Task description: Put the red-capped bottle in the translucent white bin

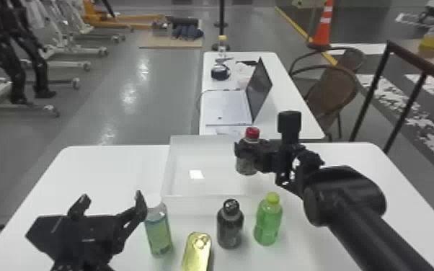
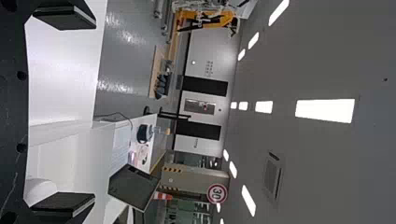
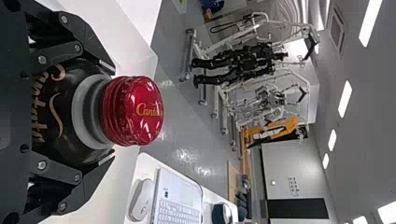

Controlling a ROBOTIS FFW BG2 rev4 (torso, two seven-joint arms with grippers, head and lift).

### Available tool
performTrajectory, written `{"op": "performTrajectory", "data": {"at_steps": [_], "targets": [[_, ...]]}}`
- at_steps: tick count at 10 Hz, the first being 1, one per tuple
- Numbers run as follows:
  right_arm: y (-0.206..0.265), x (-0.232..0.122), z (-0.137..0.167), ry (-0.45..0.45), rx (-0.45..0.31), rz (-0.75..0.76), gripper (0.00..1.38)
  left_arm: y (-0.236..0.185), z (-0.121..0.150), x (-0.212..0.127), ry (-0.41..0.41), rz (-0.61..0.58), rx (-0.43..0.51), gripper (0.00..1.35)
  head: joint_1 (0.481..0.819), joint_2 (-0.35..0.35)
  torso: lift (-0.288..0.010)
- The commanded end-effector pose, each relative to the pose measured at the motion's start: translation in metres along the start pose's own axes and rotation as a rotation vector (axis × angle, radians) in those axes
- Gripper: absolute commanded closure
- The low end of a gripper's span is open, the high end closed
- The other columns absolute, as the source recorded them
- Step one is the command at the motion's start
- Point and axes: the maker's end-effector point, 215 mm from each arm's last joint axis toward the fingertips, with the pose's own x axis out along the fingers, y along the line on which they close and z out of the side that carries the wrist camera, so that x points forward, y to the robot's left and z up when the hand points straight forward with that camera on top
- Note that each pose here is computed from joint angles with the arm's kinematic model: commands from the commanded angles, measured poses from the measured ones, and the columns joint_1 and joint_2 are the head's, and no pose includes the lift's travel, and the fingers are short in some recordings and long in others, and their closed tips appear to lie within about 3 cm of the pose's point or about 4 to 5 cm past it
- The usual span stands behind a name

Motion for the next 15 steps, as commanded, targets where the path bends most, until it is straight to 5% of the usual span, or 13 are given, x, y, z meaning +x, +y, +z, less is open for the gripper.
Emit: {"op": "performTrajectory", "data": {"at_steps": [1, 3, 7, 15], "targets": [[0.002, 0.0, -0.014, 0.026, -0.001, 0.003, 1.27, 0.0, 0.001, 0.001, -0.003, -0.002, 0.002, 0.01, 0.549, 0.0, -0.1], [-0.002, -0.001, -0.017, 0.031, 0.0, -0.001, 1.16, 0.001, 0.002, 0.001, -0.004, -0.001, 0.003, 0.01, 0.549, 0.0, -0.1], [-0.004, -0.002, -0.007, 0.0, -0.002, -0.003, 0.0, 0.001, 0.001, -0.001, -0.003, -0.003, 0.011, 0.01, 0.549, 0.0, -0.1], [-0.006, -0.004, -0.006, -0.012, 0.011, -0.006, 0.03, 0.0, 0.002, -0.001, -0.004, -0.004, 0.012, 0.01, 0.549, 0.0, -0.1]]}}
